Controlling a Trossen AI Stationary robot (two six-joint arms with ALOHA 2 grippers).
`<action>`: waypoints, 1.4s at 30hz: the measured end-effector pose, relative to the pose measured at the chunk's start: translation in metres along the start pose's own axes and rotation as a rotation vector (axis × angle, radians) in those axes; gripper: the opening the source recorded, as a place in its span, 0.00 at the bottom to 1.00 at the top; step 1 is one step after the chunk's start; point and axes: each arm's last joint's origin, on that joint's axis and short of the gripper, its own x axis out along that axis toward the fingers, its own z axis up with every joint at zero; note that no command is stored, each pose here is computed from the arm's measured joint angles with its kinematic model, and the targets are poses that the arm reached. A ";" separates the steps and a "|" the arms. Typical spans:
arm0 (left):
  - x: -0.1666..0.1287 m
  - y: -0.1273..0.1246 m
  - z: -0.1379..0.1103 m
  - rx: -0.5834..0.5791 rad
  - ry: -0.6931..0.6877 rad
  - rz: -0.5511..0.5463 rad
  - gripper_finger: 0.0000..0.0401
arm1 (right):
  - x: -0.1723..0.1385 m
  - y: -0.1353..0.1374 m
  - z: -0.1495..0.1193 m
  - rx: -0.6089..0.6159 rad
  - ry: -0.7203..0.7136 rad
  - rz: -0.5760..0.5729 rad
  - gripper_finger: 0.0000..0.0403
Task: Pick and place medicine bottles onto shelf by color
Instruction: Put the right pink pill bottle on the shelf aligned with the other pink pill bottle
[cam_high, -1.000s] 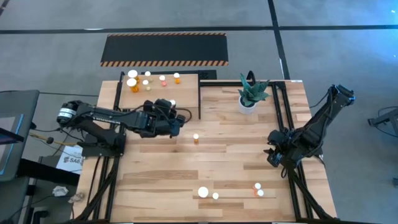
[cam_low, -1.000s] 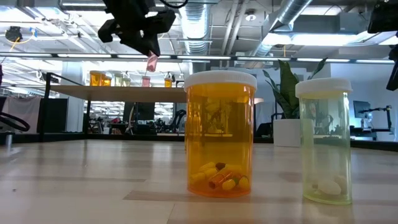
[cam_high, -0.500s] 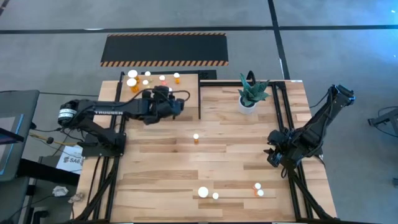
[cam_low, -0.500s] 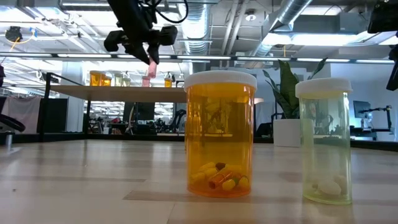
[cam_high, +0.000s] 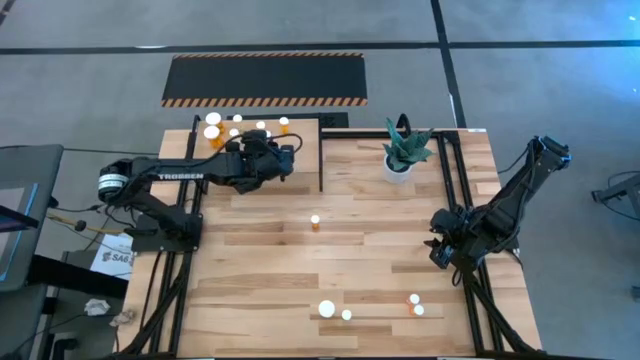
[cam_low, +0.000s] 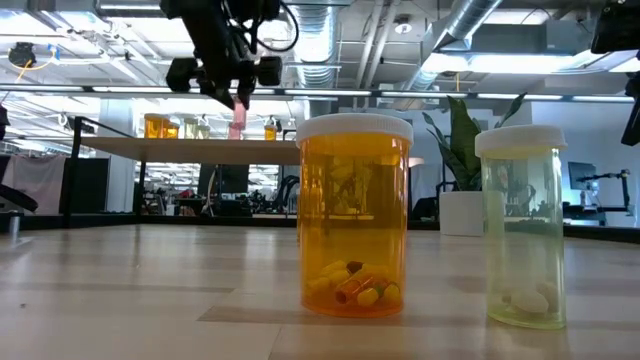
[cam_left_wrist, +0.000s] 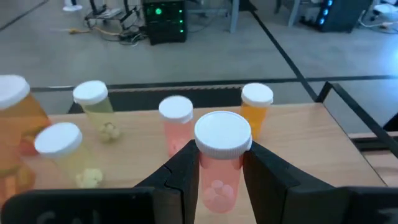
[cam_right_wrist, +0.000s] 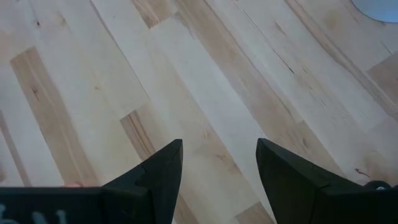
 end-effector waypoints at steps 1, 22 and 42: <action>0.000 0.001 -0.001 0.000 0.005 0.007 0.24 | 0.000 0.000 0.000 0.000 0.000 0.001 0.56; 0.008 0.014 -0.028 -0.013 -0.006 0.081 0.24 | 0.000 0.000 0.000 0.000 0.000 0.000 0.56; 0.022 0.014 -0.049 -0.059 -0.156 0.081 0.24 | 0.000 0.000 0.000 0.000 0.000 0.000 0.56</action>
